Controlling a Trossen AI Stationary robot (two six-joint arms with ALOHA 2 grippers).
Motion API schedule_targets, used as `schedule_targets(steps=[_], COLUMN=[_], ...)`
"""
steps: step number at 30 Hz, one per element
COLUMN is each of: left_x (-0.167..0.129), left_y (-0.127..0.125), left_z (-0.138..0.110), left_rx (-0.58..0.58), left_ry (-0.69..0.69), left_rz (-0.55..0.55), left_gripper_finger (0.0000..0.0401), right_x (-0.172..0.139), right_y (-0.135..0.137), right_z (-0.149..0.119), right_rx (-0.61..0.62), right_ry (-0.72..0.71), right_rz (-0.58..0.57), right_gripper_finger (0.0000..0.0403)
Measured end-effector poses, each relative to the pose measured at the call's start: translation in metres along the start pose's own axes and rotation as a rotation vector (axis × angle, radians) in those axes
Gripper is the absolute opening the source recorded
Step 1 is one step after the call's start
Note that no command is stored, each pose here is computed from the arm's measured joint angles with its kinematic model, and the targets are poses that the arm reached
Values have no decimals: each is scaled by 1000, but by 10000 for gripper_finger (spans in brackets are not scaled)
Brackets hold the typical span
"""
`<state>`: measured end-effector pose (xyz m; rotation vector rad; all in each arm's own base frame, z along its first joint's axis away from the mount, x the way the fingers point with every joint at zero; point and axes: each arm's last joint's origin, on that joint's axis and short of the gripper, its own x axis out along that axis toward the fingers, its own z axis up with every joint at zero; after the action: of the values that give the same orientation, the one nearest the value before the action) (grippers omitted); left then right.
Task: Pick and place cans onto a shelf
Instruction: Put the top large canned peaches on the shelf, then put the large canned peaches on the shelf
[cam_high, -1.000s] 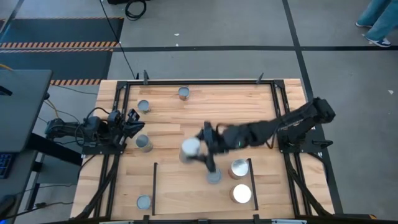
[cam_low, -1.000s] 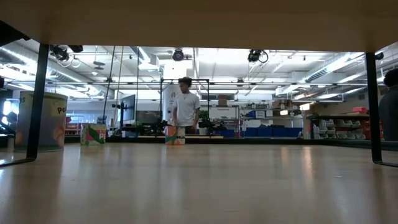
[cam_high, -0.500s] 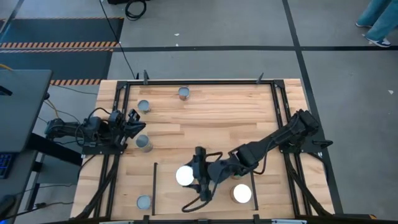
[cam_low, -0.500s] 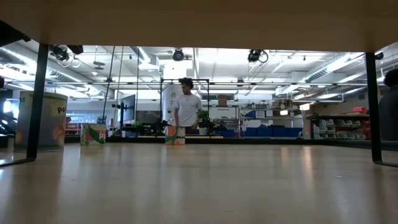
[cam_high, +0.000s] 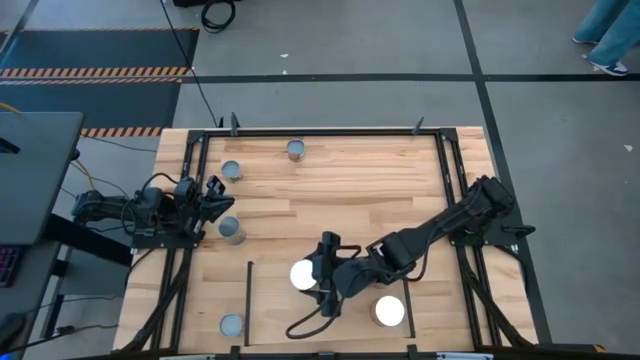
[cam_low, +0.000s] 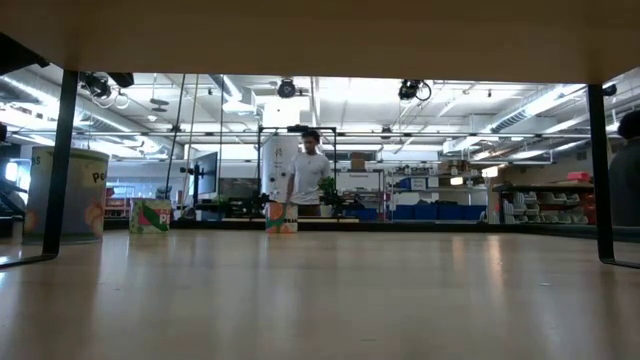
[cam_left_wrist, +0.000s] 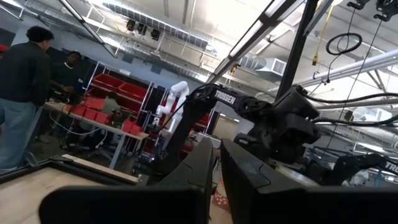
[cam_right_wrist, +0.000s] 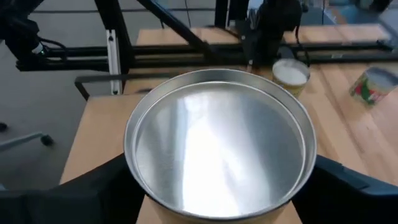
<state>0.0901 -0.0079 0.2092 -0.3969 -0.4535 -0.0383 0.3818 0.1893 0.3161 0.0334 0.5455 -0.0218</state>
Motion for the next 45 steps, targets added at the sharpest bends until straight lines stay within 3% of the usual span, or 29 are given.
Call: schedule_targets(steps=[11, 24, 31, 38, 42, 45], left_x=[0, 0, 0, 0, 7, 18], left_y=[0, 0, -2, -2, -8, -16], left_z=[0, 0, 8, 10, 17, 33], left_rx=[0, -11, -346, -392, -340, -269], left_ry=[0, -4, -75, -110, 45, 220], left_rz=[0, -2, -33, -2, -11, 75], left_gripper_finger=[39, 39, 39, 39, 33, 17], right_x=[7, -14, -35, -49, -51, -53], right_y=[-8, -11, -21, -44, -61, -72], right_z=[-5, 32, 71, 101, 113, 119], right_rx=[31, 65, 103, 159, 162, 153], right_ry=[49, -18, -143, -242, -283, -311], right_rz=[56, 93, 105, 70, 34, -30], right_gripper_finger=[371, 373, 369, 359, 355, 352])
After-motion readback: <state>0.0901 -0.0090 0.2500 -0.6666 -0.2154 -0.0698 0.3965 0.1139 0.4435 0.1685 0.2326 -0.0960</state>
